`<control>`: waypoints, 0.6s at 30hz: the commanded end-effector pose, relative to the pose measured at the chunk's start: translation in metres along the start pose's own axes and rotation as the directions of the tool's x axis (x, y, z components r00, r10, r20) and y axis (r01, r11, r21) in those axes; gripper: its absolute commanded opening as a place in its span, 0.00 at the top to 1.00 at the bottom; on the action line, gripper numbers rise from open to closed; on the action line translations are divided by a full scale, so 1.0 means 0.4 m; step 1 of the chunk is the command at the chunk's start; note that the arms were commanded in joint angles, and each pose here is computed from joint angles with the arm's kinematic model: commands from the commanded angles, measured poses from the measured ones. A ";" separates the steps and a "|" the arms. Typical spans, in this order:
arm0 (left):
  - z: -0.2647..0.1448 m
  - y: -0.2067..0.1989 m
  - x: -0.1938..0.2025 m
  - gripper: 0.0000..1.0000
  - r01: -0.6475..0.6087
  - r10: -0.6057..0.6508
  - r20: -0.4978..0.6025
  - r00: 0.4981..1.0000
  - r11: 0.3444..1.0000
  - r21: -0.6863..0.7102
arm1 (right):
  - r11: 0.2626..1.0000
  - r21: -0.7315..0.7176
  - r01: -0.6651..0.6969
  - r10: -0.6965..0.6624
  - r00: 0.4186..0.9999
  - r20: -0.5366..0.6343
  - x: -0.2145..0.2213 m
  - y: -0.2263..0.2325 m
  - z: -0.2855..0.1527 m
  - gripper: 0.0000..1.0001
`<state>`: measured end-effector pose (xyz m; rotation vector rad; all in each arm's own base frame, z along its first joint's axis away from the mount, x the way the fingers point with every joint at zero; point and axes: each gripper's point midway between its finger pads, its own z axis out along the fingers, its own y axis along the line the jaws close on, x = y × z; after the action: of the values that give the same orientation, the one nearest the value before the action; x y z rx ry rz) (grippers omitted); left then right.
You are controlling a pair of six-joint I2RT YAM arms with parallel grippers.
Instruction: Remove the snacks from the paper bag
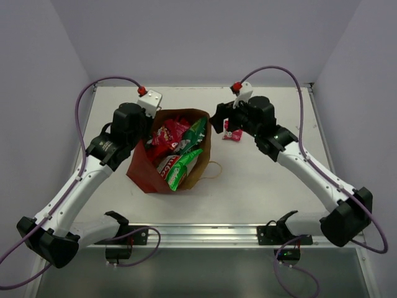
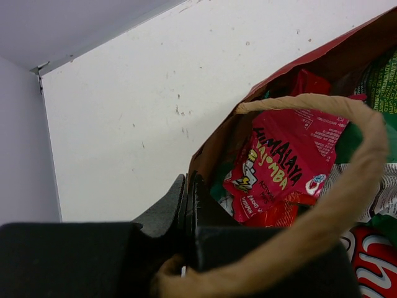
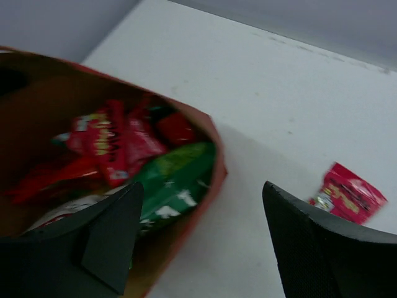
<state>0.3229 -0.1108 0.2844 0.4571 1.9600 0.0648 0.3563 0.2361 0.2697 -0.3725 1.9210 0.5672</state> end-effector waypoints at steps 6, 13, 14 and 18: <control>-0.056 0.047 -0.172 1.00 0.070 -0.060 0.253 0.966 0.997 -0.031 | 0.911 -0.396 0.119 -0.040 0.979 0.202 -0.113 0.361 -0.073 0.20; -0.047 0.030 -0.169 1.00 0.079 -0.077 0.240 0.968 0.997 0.001 | 0.892 -0.450 0.053 -0.033 0.998 0.053 -0.029 0.431 0.068 0.20; -0.049 0.028 -0.169 1.00 0.081 -0.080 0.241 0.967 0.997 0.007 | 0.895 -0.445 0.037 -0.028 0.999 0.026 -0.009 0.432 0.095 0.20; -0.054 0.025 -0.178 1.00 0.087 -0.089 0.249 0.964 0.996 0.021 | 0.900 -0.436 0.004 -0.018 0.999 -0.027 0.032 0.434 0.145 0.20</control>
<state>0.3215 -0.1149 0.2833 0.4642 1.9635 0.0347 0.3062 0.3995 0.2464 -0.7071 1.8694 0.9258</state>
